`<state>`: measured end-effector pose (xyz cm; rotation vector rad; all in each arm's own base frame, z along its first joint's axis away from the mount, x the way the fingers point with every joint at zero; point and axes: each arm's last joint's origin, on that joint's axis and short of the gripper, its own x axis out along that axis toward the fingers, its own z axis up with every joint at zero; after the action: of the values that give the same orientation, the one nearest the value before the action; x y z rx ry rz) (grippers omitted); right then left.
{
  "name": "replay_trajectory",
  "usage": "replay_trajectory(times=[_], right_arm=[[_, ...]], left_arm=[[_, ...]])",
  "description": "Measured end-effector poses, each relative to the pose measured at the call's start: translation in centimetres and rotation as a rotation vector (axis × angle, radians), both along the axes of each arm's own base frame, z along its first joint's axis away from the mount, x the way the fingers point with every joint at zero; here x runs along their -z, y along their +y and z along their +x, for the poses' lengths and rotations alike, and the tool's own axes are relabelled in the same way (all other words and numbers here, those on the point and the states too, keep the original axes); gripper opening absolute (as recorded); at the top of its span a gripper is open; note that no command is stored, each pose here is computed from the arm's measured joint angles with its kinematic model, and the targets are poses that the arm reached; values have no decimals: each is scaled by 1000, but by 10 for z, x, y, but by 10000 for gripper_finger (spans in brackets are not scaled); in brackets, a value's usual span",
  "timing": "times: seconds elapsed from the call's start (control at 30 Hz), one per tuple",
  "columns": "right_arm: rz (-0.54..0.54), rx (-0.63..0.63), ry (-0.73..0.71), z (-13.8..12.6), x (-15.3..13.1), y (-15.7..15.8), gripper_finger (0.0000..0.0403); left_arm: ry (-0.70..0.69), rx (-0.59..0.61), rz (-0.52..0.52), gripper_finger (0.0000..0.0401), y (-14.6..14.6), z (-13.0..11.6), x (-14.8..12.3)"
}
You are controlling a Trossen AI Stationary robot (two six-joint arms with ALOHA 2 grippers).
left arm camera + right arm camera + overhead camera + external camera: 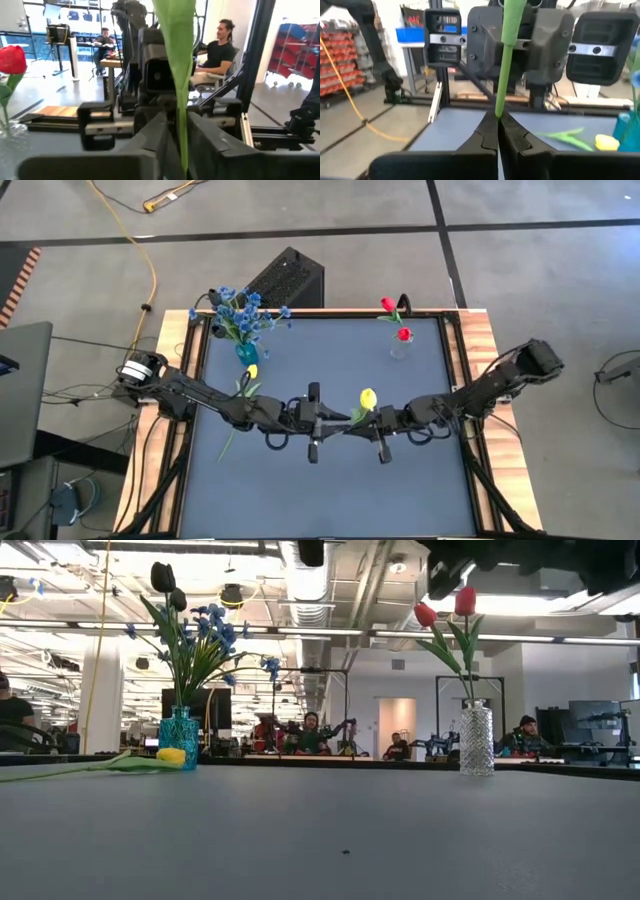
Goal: Sort flowers into vase by color
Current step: Put the bottom yellow tulip into the transparent vase
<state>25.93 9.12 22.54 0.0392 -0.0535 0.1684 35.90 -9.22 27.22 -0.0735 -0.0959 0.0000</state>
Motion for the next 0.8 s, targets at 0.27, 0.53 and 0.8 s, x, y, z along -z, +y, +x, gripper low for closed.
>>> replay_trajectory(times=[0.27,0.53,0.8], right_arm=[[-33,220,151,-47,-25,-3,21],[-12,457,163,-108,-49,-14,21],[14,571,119,-136,-61,-30,21]], left_arm=[[185,-77,-22,159,7,-24,-15],[334,-192,33,169,0,-51,-9],[356,-203,-3,169,-1,-64,29]])
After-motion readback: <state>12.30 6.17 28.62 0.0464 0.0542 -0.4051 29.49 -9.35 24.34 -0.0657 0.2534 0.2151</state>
